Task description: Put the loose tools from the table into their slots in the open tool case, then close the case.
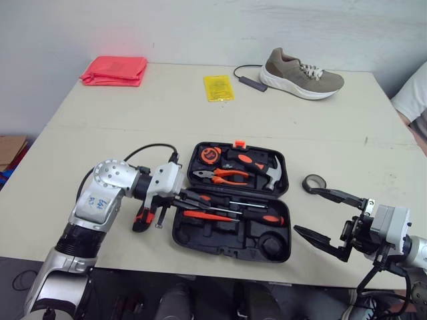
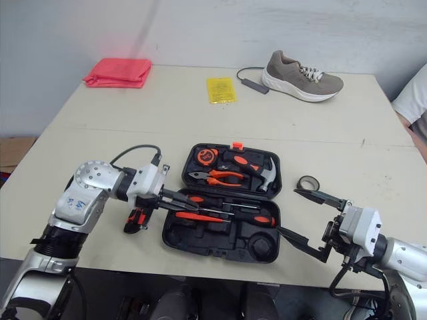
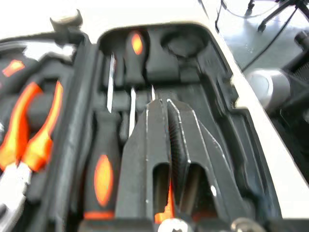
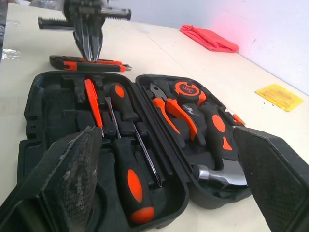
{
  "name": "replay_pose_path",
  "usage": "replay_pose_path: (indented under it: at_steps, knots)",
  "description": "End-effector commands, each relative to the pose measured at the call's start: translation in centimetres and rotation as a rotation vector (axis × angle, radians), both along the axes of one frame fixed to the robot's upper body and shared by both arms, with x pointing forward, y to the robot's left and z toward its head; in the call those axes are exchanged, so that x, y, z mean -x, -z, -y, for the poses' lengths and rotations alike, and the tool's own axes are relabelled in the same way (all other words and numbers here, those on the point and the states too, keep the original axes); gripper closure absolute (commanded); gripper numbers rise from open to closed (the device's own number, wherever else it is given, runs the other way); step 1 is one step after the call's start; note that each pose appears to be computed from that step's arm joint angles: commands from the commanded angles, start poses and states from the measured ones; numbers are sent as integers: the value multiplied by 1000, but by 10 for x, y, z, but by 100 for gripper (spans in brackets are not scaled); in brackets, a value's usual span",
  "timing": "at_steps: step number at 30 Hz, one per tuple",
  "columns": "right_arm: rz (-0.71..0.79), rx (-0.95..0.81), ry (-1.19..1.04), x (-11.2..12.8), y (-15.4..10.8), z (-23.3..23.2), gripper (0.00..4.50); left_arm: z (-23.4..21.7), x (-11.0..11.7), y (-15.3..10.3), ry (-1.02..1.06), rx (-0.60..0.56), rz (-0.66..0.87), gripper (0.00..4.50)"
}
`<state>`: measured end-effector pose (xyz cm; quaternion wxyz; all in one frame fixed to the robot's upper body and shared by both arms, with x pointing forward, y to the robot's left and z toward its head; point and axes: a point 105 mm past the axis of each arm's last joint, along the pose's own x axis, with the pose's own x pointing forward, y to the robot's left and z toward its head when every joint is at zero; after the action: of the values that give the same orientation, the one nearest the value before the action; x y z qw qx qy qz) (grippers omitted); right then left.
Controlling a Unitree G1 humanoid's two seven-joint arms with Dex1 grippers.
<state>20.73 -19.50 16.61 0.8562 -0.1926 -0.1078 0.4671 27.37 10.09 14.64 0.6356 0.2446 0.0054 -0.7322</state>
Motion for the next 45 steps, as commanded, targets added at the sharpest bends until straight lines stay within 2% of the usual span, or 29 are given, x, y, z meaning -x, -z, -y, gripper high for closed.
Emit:
replay_pose_path:
  at_steps: [1,6,13,18,26,31,41,45]
  knots:
    - [40,-4,16,2,-4,5,0,8,0,12,7,-19,62,444]
    - [40,-6,24,2,-2,6,0,16,-1,28,-2,-65,90,444]
    - [42,-6,23,2,-1,6,0,15,-9,34,-51,-98,93,444]
    - [45,-6,22,2,-1,5,0,14,-13,37,-80,-104,94,444]
    - [42,-6,22,3,-1,5,0,15,-17,36,-116,-51,48,444]
    - [39,-5,27,4,2,9,0,14,-16,42,-111,-95,32,444]
    - [46,-4,35,4,7,13,0,9,-11,75,-160,-221,-50,444]
    - [48,0,35,3,6,13,0,12,-13,65,-156,-139,-3,444]
